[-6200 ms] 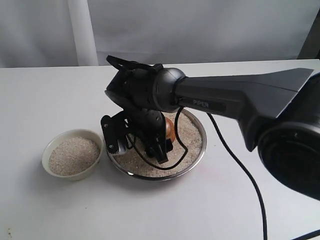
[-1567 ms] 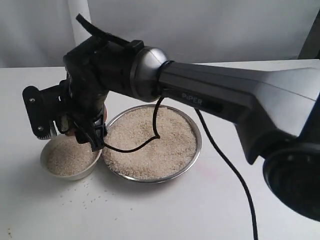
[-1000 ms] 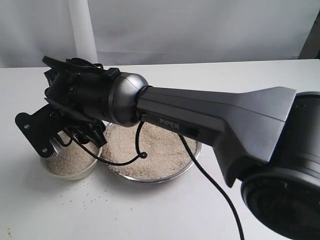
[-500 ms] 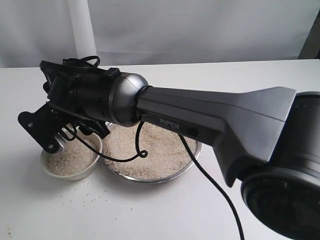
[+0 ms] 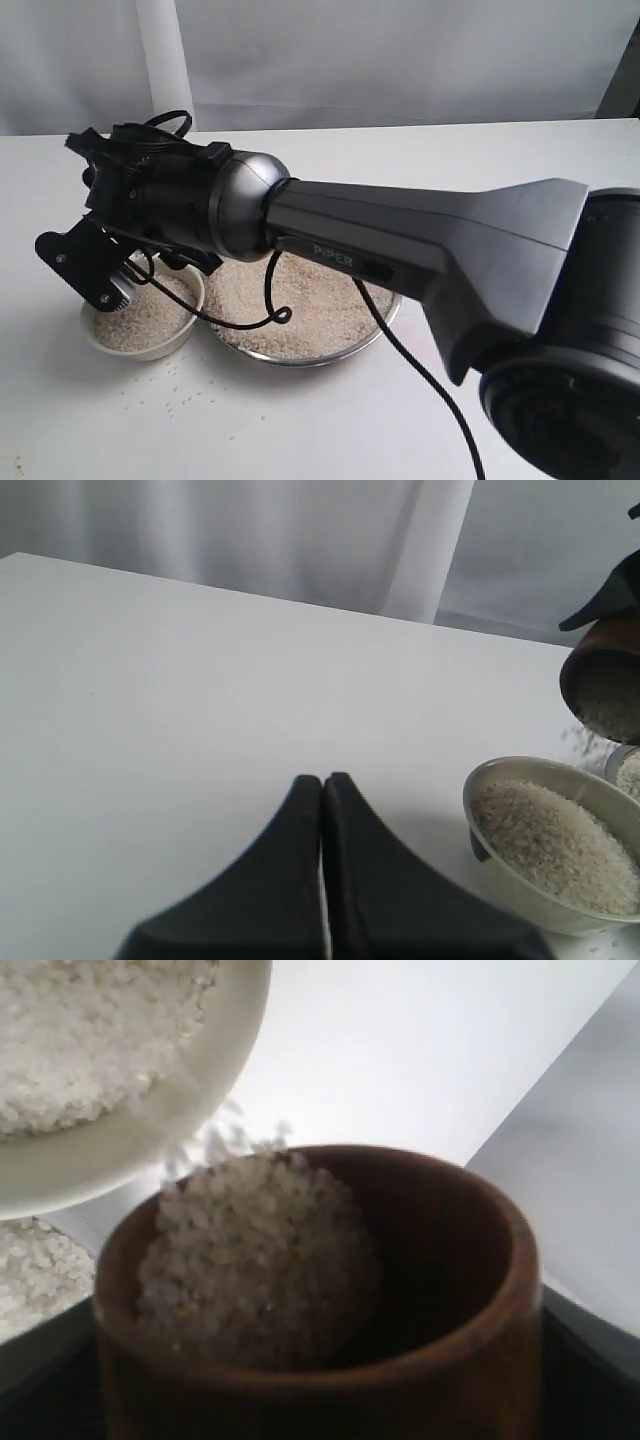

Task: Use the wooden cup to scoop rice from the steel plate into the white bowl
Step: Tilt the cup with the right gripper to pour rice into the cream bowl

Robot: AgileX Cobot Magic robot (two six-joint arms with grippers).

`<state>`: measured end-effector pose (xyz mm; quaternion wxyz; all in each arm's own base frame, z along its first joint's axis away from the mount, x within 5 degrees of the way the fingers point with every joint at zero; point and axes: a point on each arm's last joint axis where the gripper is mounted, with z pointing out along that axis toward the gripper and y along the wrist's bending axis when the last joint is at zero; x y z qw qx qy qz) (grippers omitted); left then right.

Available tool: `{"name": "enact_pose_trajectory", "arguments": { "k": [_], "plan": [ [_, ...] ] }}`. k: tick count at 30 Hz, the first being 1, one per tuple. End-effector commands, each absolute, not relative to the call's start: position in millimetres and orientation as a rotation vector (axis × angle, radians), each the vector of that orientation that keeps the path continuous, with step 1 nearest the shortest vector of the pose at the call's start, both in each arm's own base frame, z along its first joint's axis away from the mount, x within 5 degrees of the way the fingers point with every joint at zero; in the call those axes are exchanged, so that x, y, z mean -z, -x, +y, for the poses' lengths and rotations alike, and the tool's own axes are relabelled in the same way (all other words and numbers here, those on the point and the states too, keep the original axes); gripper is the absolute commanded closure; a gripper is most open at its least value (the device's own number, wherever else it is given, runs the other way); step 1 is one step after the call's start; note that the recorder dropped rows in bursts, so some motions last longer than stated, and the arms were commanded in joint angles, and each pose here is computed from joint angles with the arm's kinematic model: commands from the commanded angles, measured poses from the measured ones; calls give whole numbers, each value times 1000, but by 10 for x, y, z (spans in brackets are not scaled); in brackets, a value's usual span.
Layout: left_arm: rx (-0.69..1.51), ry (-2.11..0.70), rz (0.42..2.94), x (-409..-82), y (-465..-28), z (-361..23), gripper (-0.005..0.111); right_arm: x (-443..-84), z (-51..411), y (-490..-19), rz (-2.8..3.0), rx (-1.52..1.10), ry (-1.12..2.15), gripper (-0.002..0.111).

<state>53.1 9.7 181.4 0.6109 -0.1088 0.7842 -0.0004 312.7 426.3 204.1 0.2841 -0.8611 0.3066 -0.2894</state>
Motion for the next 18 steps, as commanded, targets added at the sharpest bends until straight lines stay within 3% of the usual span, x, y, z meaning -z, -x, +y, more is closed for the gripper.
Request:
{"name": "enact_pose_trajectory", "arguments": {
  "k": [1,18],
  "plan": [
    [1,248,1797,-1833,-530,96,107,-2110,4297,-3088,757,841,2305,108],
    [1,248,1797,-1833,-530,96,107,-2170,4388,-2956,598,1016,2323,108]
  ]
}}
